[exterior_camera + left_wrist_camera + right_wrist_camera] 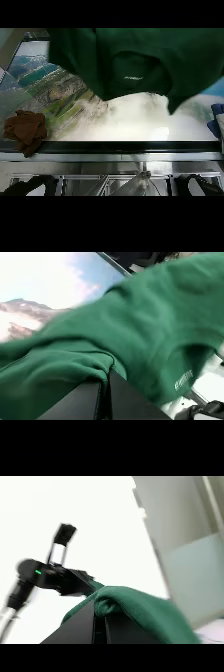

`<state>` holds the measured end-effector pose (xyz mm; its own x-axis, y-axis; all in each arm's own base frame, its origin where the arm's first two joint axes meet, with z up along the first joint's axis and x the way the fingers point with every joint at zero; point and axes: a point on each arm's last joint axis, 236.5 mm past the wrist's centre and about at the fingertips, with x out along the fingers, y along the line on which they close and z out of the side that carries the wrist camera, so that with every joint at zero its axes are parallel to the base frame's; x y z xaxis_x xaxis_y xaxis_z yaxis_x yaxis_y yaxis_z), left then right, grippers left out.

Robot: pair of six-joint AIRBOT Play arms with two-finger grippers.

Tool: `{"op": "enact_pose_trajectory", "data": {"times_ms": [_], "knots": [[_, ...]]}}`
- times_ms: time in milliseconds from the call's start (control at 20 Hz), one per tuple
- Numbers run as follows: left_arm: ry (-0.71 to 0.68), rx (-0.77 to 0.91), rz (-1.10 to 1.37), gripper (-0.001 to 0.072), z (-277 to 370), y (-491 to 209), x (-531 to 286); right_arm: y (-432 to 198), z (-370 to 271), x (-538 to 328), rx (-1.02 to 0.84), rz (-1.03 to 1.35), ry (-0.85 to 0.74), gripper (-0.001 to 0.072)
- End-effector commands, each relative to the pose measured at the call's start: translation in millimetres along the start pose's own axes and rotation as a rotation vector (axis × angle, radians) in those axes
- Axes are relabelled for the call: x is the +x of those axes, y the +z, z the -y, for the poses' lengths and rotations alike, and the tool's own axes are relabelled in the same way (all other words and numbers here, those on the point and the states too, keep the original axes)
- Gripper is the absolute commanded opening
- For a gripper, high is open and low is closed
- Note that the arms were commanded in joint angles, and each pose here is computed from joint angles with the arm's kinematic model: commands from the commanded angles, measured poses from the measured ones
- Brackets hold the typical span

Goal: Fold the shirts.

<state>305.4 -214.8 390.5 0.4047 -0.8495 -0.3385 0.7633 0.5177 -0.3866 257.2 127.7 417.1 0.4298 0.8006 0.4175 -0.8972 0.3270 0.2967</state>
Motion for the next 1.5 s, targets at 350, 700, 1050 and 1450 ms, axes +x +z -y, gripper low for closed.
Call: {"op": "enact_pose_trajectory", "data": {"times_ms": [350, 700, 1050, 1450], "knots": [[0.013, -0.367, -0.250, 0.0019, -158.3, -118.5, 94.2, -200.2, 203.9, 45.4, 0.003, -0.420, -0.533, 0.0021], [0.005, -0.890, -0.461, 0.0718, -261.7, -275.1, 107.8, -378.2, 255.0, -25.5, 0.591, -0.733, -0.500, 0.0482], [0.065, -0.952, -0.404, 0.0717, -291.8, -284.3, 88.9, -290.1, 298.4, -226.7, 0.853, -0.677, -0.988, 0.0481], [0.062, -0.714, -0.406, 0.0698, -263.8, -239.3, 160.6, -346.7, 254.3, -340.4, 1.121, -0.502, -1.277, 0.0445]]}}
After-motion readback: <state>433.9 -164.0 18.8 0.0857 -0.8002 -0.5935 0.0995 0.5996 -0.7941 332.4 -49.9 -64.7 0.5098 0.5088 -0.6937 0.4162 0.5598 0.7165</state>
